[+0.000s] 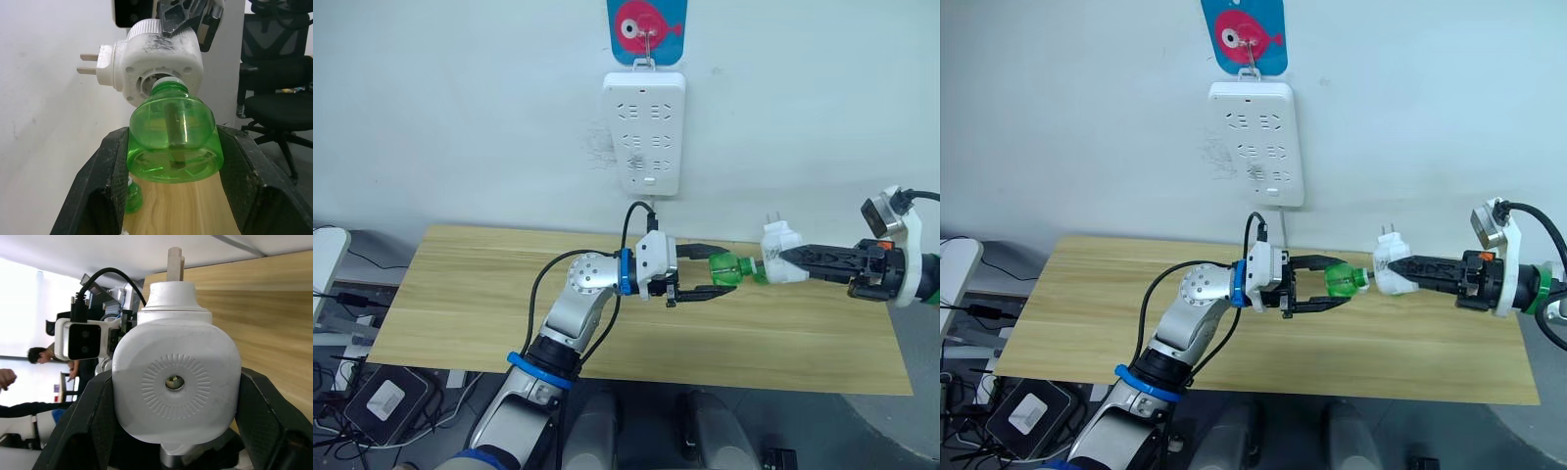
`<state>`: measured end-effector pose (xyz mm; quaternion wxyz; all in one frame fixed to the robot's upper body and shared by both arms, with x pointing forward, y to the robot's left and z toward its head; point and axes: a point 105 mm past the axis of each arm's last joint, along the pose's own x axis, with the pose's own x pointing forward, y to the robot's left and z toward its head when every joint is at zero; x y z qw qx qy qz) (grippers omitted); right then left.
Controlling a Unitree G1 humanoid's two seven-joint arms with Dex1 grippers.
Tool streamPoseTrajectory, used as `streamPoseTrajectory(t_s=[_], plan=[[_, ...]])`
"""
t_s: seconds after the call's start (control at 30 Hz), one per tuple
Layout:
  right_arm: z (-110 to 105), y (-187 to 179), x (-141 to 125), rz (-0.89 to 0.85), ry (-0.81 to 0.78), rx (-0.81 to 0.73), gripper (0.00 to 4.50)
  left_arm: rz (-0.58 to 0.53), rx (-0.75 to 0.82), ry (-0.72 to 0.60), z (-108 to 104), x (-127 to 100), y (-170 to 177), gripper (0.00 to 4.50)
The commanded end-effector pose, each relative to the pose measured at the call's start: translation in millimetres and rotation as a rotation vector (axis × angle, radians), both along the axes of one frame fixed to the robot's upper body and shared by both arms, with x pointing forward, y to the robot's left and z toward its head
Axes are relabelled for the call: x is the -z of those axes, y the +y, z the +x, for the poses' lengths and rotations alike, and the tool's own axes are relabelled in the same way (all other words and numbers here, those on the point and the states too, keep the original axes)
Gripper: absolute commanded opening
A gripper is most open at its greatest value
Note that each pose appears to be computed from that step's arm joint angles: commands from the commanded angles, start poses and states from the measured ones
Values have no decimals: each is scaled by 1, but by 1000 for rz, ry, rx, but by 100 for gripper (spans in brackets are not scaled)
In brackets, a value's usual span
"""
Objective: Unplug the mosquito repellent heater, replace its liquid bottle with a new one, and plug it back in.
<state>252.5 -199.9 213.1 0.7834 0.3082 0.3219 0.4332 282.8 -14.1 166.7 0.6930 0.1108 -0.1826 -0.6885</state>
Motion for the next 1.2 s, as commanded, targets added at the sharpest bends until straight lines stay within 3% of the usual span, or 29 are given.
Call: streamPoseTrajectory(t_s=[0.03,0.77,1.2], plan=[[-2,-3,-11,2,-28,-6,297,-44,52,-82,-12,-17,-4,225],[-8,-4,-8,8,-7,-26,297,-56,7,-96,0,-23,-3,225],[-5,-1,-9,18,-24,-26,297,-37,30,-100,-6,-17,-8,225]])
